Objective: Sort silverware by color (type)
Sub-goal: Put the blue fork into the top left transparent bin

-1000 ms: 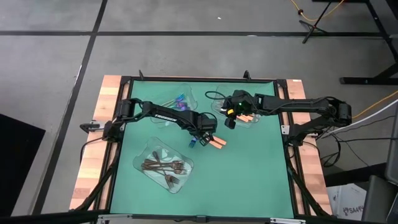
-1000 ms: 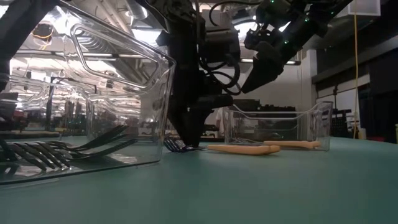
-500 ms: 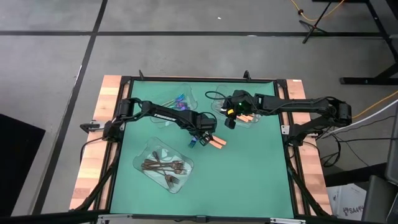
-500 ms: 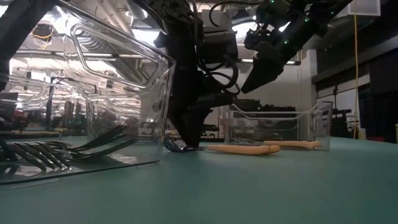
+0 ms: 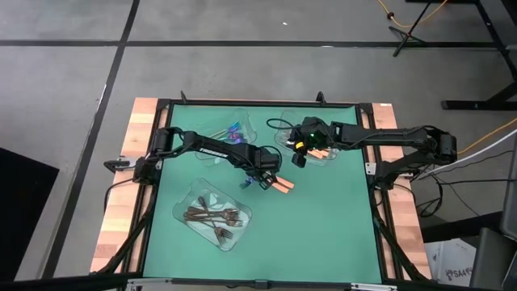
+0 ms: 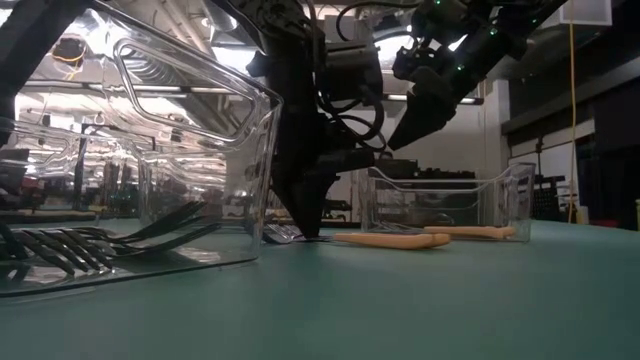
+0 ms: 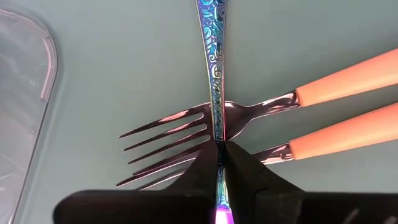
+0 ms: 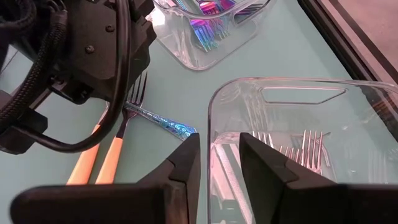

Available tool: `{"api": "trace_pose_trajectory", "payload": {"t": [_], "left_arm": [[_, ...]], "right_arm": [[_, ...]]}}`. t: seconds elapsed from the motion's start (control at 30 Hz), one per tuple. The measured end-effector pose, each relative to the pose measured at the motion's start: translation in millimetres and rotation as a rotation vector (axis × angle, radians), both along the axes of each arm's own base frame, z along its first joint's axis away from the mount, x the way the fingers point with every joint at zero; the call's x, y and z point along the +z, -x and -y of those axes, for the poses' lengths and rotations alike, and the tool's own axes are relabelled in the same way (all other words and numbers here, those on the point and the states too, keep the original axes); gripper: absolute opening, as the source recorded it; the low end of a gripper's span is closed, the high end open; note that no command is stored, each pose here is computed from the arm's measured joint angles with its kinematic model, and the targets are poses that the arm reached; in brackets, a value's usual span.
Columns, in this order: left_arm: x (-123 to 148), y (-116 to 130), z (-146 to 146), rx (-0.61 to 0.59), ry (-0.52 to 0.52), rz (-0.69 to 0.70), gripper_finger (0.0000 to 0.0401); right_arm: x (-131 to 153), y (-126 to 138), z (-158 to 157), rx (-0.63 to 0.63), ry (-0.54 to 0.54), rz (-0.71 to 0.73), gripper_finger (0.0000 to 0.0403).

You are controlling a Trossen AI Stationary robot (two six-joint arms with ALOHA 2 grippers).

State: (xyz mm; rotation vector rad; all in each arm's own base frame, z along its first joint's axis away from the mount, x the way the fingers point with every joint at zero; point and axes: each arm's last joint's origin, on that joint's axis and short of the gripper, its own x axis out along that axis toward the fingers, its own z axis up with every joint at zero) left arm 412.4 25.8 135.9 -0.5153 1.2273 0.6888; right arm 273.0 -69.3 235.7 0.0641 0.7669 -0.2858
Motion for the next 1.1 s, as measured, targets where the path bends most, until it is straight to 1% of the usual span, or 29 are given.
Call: {"api": "trace_pose_trajectory", "payload": {"t": [0.37,0.57,0.87,1.1], "left_arm": [[9.4,-3.3,-0.7,-0.023,-0.013,0.012,0.0008],[9.7,-2.9,-0.9,-0.026,-0.016,0.004,0.0008],[12.0,-3.6,0.4,-0.034,0.019,0.006,0.0008],[28.0,-12.7,0.2,-0.049,0.015,0.052,0.0008]], "right_arm": [[0.0,0.0,0.0,0.000,0.000,0.000,0.0099],[2.1,1.6,-0.4,0.001,0.002,0.003,0.0099],[18.8,10.8,-2.3,0.013,0.047,0.058,0.0099],[32.1,19.2,-4.3,0.012,0.061,0.109,0.0099]]}}
